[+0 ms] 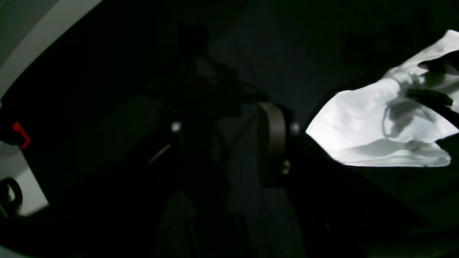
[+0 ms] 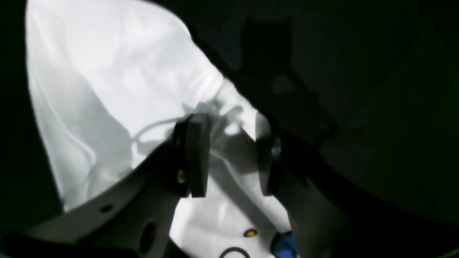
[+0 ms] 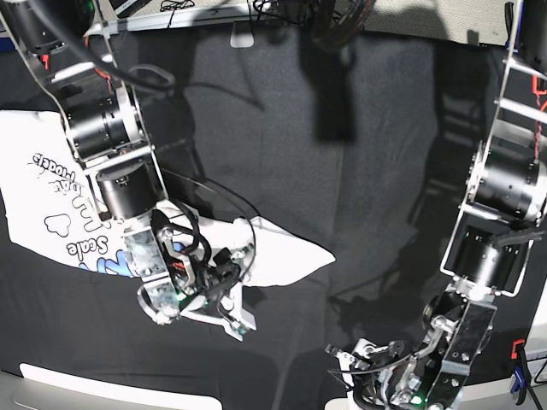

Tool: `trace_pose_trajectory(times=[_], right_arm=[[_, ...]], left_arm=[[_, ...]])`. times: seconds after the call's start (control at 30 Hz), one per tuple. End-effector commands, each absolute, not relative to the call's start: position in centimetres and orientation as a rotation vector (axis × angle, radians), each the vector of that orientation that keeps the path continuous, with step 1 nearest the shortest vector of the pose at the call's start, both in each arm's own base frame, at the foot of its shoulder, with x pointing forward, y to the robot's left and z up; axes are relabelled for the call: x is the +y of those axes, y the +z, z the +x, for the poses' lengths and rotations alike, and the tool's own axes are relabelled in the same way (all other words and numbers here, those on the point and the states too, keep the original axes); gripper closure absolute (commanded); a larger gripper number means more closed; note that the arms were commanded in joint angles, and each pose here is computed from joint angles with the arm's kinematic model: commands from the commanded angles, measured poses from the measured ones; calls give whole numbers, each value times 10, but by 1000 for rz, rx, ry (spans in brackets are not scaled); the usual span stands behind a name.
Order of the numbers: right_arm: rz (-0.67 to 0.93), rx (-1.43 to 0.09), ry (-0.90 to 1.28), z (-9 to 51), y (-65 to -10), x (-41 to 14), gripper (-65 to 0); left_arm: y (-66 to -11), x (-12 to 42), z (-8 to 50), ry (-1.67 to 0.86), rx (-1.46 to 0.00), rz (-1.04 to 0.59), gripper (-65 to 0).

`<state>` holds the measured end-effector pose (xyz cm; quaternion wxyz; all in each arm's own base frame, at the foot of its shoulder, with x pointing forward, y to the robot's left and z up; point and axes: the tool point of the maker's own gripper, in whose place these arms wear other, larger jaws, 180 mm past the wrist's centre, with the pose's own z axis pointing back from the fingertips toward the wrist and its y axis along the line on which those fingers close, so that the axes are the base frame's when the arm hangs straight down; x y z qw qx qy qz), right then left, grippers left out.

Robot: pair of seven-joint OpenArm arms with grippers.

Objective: Layout the t-shirt on the table in an organized manner, then fold the t-shirt properly

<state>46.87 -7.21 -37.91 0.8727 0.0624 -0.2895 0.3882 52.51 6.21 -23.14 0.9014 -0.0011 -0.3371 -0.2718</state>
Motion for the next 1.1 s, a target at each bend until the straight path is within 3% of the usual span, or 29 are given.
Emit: trace_pose_trajectory(times=[0.0, 0.13, 0.27, 0.6, 0.8, 1.07], right_arm=[[134, -686, 804, 488, -353, -67, -204], [146, -725, 804, 492, -349, -64, 0], [-30, -733, 763, 509, -343, -95, 0], [-498, -653, 494, 522, -268, -314, 0], [-696, -595, 357, 480, -216, -444, 0], [-829, -553, 187, 410, -156, -555, 0]], left_arm=[[-201, 59, 537, -562, -773, 3, -237], [-201, 59, 537, -562, -772, 3, -237], [-204, 59, 536, -562, -768, 1, -237], [-248, 37, 515, -568, -718, -94, -237], [-263, -43, 484, -657, -691, -317, -237], [-266, -178, 401, -800, -647, -737, -237]])
